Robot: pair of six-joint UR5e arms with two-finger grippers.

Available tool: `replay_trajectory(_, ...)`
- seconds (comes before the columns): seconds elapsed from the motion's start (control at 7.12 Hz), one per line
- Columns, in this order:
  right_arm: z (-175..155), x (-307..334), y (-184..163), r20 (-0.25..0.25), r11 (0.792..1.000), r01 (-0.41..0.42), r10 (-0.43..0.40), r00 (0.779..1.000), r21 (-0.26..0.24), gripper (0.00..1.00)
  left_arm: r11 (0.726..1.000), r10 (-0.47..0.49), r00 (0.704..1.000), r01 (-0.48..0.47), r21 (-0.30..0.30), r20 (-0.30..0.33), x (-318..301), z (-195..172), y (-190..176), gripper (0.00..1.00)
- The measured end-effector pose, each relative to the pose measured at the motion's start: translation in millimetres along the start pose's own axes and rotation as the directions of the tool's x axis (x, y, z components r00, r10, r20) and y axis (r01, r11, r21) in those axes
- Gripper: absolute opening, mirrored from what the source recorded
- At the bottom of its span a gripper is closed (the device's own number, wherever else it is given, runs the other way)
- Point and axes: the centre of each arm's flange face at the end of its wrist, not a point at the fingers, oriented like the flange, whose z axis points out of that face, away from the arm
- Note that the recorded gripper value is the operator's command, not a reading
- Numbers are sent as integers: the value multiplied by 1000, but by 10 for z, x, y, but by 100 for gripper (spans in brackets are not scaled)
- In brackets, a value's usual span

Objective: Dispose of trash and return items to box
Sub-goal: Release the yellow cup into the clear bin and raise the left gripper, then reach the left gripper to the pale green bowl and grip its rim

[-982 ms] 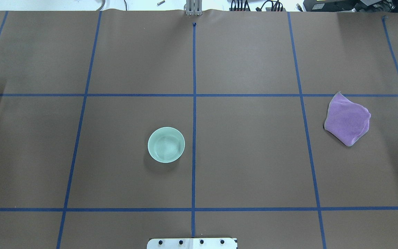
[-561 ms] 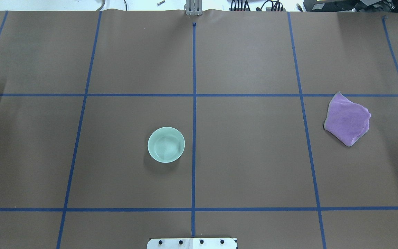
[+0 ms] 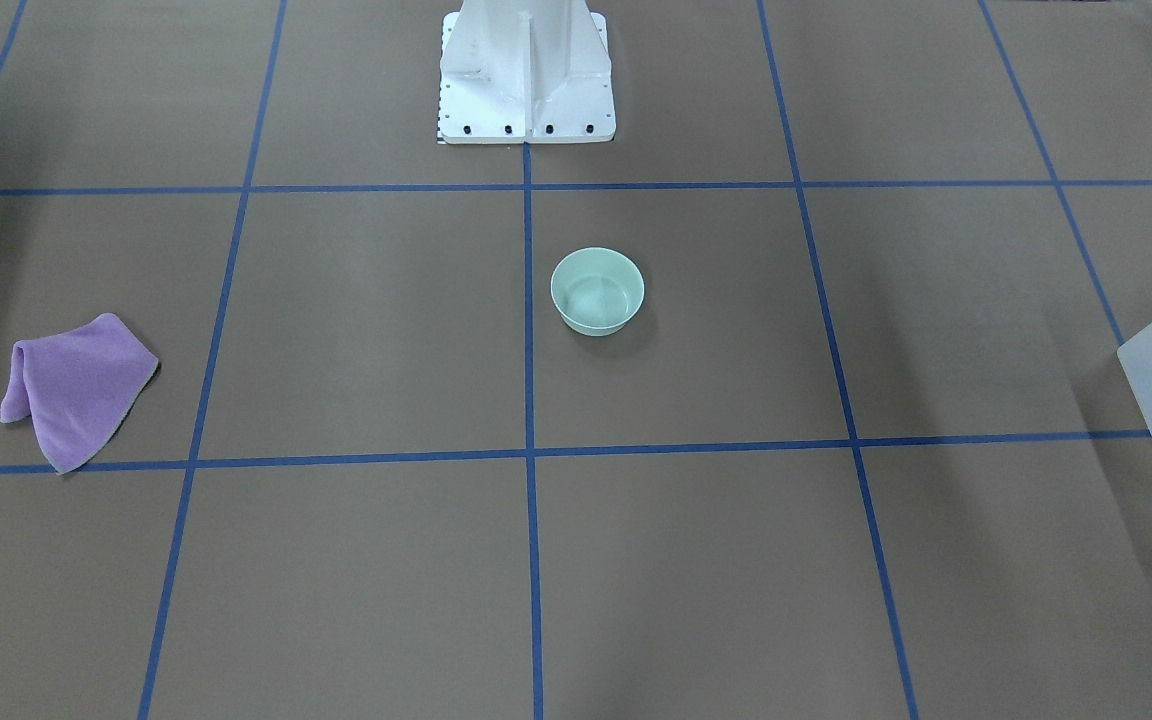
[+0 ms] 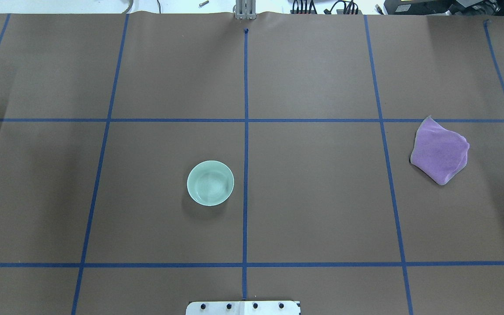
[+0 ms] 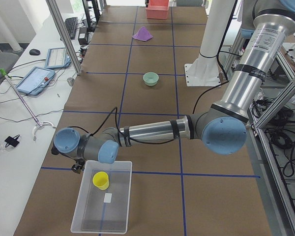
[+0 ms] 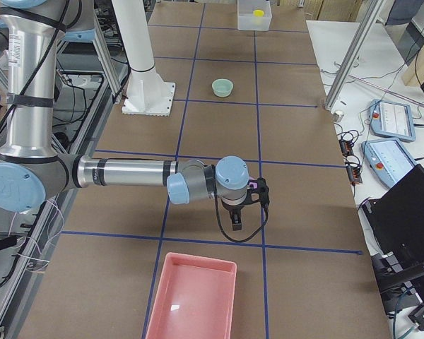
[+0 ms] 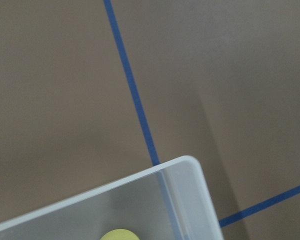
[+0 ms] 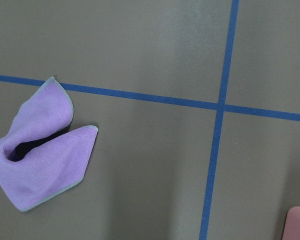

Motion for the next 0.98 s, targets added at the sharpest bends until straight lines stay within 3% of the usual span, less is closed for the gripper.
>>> replay_trajectory(0.14,4,-7,-1,1,1000,1,-1,1000,-1,100,998,-68,996,68,-2,51,590,-200,78,99)
replay_trajectory(0.28,10,-10,-1,1,1000,2,-2,1000,-2,100,992,-128,990,129,-4,59,1371,-169,189,98)
replay_trajectory(0.56,22,-18,-3,1,1000,4,-4,1000,-4,100,967,-250,967,251,-36,50,3324,301,533,98)
replay_trajectory(0.98,28,-36,-7,2,1000,16,-16,1000,1,100,936,-335,940,340,-94,65,5482,1282,1224,98)
